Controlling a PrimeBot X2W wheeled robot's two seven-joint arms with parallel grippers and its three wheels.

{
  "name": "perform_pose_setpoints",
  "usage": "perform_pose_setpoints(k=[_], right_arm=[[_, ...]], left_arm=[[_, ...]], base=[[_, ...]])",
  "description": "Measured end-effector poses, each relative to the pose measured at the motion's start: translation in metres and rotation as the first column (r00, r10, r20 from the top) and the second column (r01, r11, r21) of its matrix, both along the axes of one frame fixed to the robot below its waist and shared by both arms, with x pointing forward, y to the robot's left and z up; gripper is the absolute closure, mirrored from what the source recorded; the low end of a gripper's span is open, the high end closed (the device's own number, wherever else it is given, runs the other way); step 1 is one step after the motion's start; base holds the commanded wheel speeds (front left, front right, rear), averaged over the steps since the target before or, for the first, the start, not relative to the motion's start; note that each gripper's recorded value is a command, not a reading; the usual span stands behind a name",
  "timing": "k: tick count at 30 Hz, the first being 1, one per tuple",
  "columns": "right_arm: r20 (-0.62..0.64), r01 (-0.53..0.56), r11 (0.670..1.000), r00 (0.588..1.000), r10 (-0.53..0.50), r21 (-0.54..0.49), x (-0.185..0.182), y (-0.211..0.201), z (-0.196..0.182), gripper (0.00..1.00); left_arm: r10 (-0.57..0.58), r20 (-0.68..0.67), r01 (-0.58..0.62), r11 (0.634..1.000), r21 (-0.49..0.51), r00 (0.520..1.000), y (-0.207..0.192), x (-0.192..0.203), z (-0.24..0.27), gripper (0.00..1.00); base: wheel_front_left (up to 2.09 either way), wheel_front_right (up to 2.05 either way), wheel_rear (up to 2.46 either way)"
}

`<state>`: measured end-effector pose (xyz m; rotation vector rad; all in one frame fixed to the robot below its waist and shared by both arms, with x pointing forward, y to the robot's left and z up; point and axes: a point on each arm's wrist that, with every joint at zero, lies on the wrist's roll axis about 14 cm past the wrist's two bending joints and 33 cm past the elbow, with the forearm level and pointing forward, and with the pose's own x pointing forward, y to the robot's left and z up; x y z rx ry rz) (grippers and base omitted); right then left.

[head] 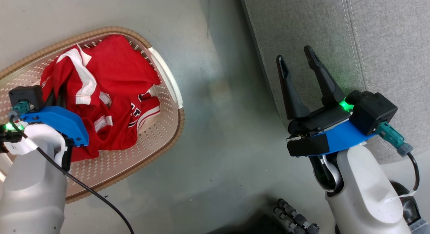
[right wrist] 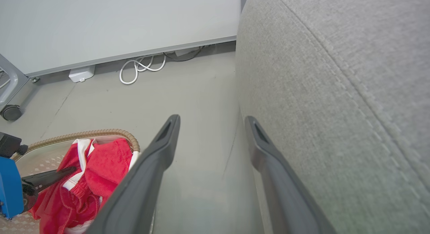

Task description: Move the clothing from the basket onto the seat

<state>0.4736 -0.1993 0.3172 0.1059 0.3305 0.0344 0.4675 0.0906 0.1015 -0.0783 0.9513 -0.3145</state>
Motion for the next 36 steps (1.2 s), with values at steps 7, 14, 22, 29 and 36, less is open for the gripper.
perform_pose_setpoints(k=[7,14,22,29,36], right_arm=[[0.015,-0.009,1.000,1.000,0.010,-0.007,0.002,0.002,0.007,0.00],[0.065,-0.027,0.999,0.997,0.029,-0.026,0.007,0.007,0.028,0.00],[0.137,-0.045,0.998,0.989,0.051,-0.051,0.002,0.014,0.066,0.00],[0.175,-0.059,0.996,0.982,0.069,-0.062,-0.021,0.023,0.095,0.00],[0.241,-0.086,0.995,0.966,0.098,-0.058,-0.042,0.038,0.130,0.00]], left_arm=[[0.026,0.002,-0.026,0.999,-0.019,1.000,0.000,-0.001,0.009,1.00],[0.072,0.047,-0.069,0.996,-0.056,0.996,-0.006,0.002,0.041,1.00],[0.044,0.102,-0.035,0.995,-0.093,0.994,-0.023,-0.020,0.095,1.00],[0.029,0.192,-0.006,0.993,-0.120,0.981,-0.030,-0.037,0.153,1.00],[0.028,0.336,0.025,0.988,-0.152,0.941,-0.035,-0.042,0.219,1.00]], base=[[0.00,0.00,0.00],[0.00,0.00,0.00],[0.00,0.00,0.00],[0.00,0.00,0.00],[0.00,0.00,0.00]])
